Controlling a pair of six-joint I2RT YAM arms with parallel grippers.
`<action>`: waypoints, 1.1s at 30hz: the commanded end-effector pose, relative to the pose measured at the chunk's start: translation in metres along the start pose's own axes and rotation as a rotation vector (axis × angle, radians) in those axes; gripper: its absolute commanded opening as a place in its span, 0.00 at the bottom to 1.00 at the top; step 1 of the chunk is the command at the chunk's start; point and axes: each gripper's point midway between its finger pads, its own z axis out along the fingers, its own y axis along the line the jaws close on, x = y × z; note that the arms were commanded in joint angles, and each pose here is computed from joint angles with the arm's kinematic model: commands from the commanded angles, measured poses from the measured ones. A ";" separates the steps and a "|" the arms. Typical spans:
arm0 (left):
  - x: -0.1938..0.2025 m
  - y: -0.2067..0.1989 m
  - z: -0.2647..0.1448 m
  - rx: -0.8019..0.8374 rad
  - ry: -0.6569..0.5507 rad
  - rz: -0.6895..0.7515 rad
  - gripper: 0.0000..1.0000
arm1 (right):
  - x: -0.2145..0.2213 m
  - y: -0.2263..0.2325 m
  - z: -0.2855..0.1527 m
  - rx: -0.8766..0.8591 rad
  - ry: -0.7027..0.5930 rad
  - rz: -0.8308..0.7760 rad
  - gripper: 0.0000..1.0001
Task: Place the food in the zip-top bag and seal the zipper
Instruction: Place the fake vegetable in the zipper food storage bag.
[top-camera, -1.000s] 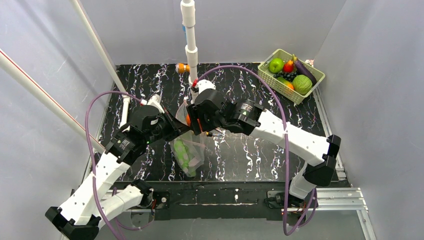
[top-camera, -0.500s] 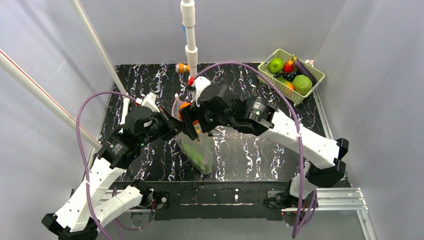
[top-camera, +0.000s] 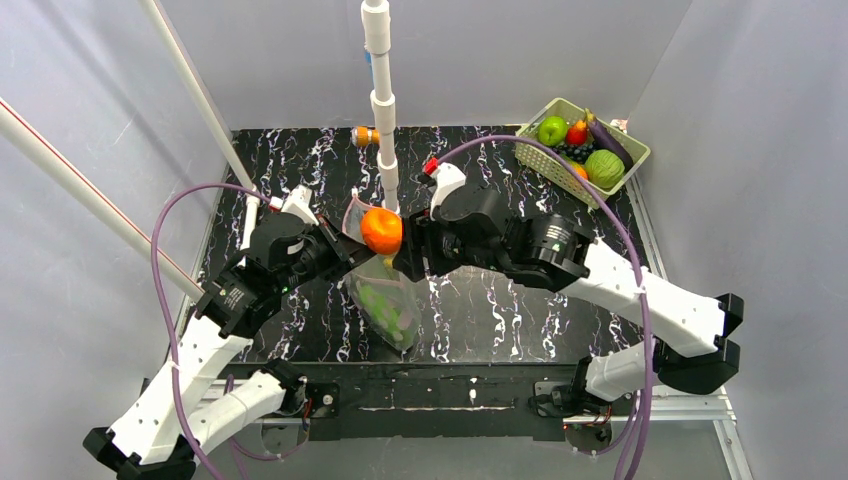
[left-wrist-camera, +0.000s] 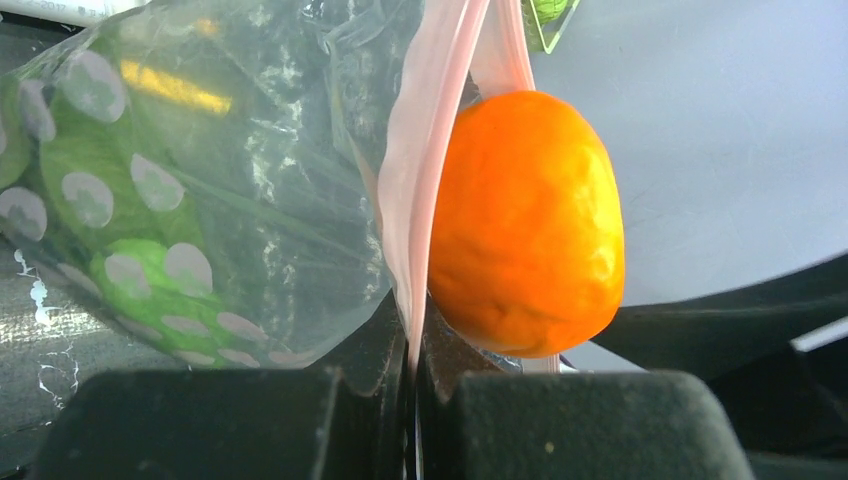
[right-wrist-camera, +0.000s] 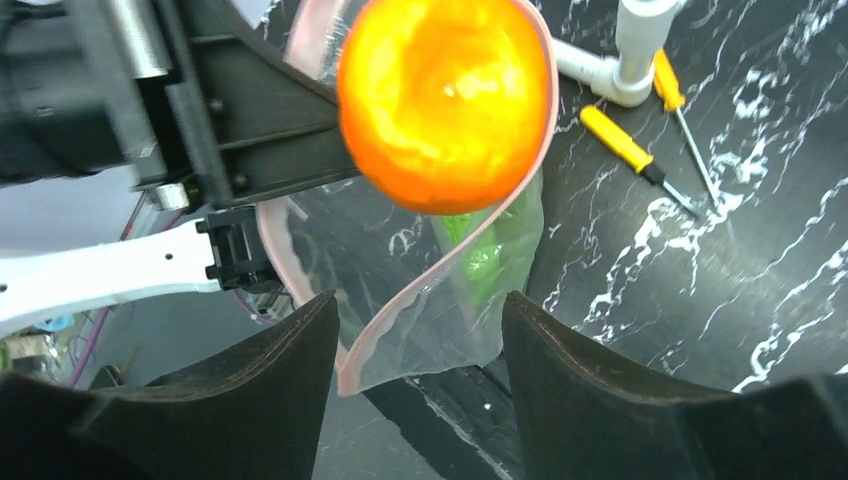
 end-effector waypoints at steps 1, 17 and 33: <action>-0.007 -0.011 -0.008 0.044 -0.037 0.008 0.00 | 0.000 0.007 0.014 -0.002 -0.044 0.185 0.66; -0.020 0.012 -0.031 -0.084 -0.112 0.062 0.00 | -0.028 -0.011 0.003 0.139 -0.187 -0.043 0.01; -0.032 0.030 -0.053 -0.175 -0.186 0.101 0.00 | -0.053 -0.015 0.003 0.163 -0.300 -0.150 0.01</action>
